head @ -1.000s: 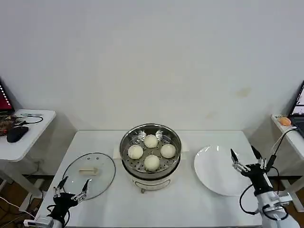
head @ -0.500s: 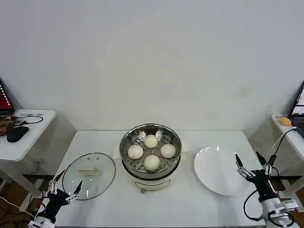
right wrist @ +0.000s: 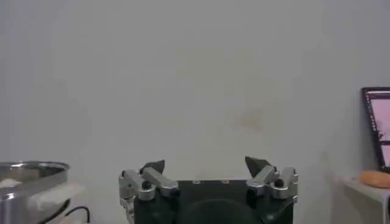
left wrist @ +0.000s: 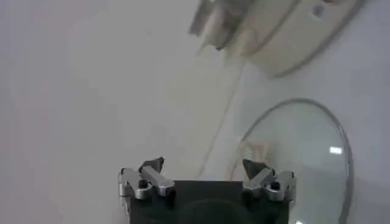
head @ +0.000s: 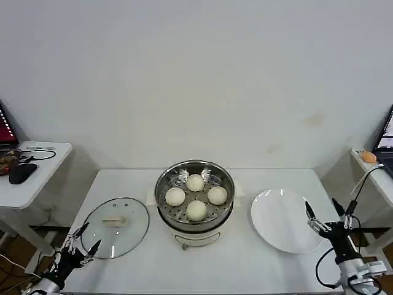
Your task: Take steamed baozi put them in steamer then cover it.
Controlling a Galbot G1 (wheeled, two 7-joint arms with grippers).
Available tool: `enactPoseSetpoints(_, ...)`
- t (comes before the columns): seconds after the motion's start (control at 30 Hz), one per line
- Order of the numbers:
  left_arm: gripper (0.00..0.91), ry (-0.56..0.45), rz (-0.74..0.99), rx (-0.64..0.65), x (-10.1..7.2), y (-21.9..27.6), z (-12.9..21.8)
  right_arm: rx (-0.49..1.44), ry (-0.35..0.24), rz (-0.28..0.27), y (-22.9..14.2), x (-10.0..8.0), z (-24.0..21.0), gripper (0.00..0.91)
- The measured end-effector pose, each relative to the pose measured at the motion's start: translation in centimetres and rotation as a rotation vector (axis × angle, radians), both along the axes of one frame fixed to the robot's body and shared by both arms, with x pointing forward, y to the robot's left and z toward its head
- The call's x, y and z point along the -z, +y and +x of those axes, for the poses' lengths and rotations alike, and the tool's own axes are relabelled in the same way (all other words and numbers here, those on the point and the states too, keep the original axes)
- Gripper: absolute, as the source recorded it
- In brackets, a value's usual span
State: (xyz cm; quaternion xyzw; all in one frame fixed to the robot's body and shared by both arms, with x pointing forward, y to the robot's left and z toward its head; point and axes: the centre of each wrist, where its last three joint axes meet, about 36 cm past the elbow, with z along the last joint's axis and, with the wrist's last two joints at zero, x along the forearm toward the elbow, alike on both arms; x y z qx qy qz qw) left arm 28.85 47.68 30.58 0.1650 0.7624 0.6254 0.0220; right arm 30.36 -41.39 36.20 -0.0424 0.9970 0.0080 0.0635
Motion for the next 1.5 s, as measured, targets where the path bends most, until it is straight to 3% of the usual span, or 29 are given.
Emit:
enactPoseSetpoints(0.6, 0.907, -0.055, 0.189, 0.07, 1.0, 1.0, 2.6, -0.008, 0.024, -0.016, 0.1, 1.1, -1.0, 0.907)
enactPoseSetpoints(1.5, 0.907, -0.095, 0.209, 0.075, 2.0, -0.4, 7.3, -0.031, 0.041, -0.027, 0.5, 1.9, -1.5, 0.907)
